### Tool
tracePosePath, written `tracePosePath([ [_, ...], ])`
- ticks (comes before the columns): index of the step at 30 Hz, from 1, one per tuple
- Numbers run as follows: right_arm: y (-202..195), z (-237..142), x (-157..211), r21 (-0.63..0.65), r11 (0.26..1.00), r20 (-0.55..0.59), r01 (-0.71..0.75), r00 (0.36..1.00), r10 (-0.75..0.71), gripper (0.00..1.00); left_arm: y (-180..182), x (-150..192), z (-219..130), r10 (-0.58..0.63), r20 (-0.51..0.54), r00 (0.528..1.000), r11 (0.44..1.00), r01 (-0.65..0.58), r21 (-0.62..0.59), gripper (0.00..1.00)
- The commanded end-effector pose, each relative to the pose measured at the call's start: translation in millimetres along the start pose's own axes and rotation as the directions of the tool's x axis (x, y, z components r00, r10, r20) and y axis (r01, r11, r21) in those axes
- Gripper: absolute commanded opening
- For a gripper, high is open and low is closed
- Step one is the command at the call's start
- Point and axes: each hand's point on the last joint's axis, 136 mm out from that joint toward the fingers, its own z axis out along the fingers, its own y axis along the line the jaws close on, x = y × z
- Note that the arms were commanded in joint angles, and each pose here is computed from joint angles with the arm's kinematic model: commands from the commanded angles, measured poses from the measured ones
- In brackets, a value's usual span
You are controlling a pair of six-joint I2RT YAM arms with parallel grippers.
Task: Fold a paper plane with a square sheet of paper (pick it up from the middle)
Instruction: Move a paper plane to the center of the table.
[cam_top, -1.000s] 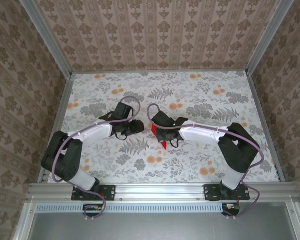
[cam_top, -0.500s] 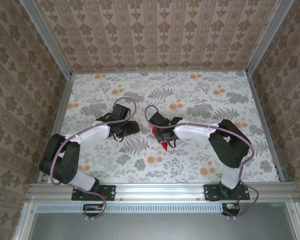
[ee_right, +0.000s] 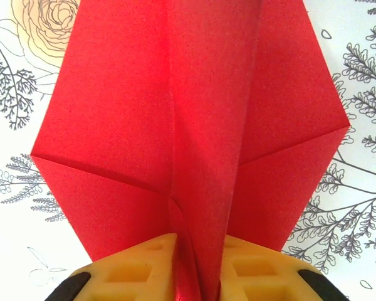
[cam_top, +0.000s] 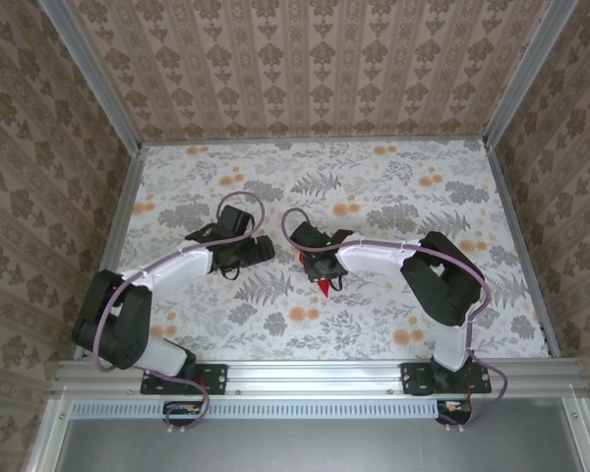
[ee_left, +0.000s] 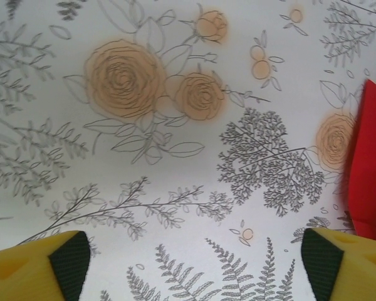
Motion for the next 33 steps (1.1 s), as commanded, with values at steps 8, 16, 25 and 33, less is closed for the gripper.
tracePosePath([
  [8,-11.5,-11.5,-38.0,0.067,0.997,0.056,-0.03,0.998,0.026,0.08,31.1,1.7,-10.6,-0.004,0.028,1.0,0.994,0.007,-0.111,1.0],
  [16,-32.3,9.7,-90.5,0.12,0.99,0.089,-0.075,0.994,0.064,0.06,39.7,4.7,-15.5,-0.018,0.029,0.999,0.993,0.022,-0.119,1.0],
  [25,-45.8,31.8,-106.6,0.132,0.985,0.063,-0.109,0.993,0.101,0.09,42.1,7.9,-15.8,-0.024,0.026,0.999,0.993,0.027,-0.114,1.0],
  [33,-49.1,52.6,-90.5,0.147,0.979,0.007,-0.14,0.99,0.14,0.23,41.8,10.8,-14.4,-0.026,0.015,1.0,0.994,0.027,-0.107,1.0],
])
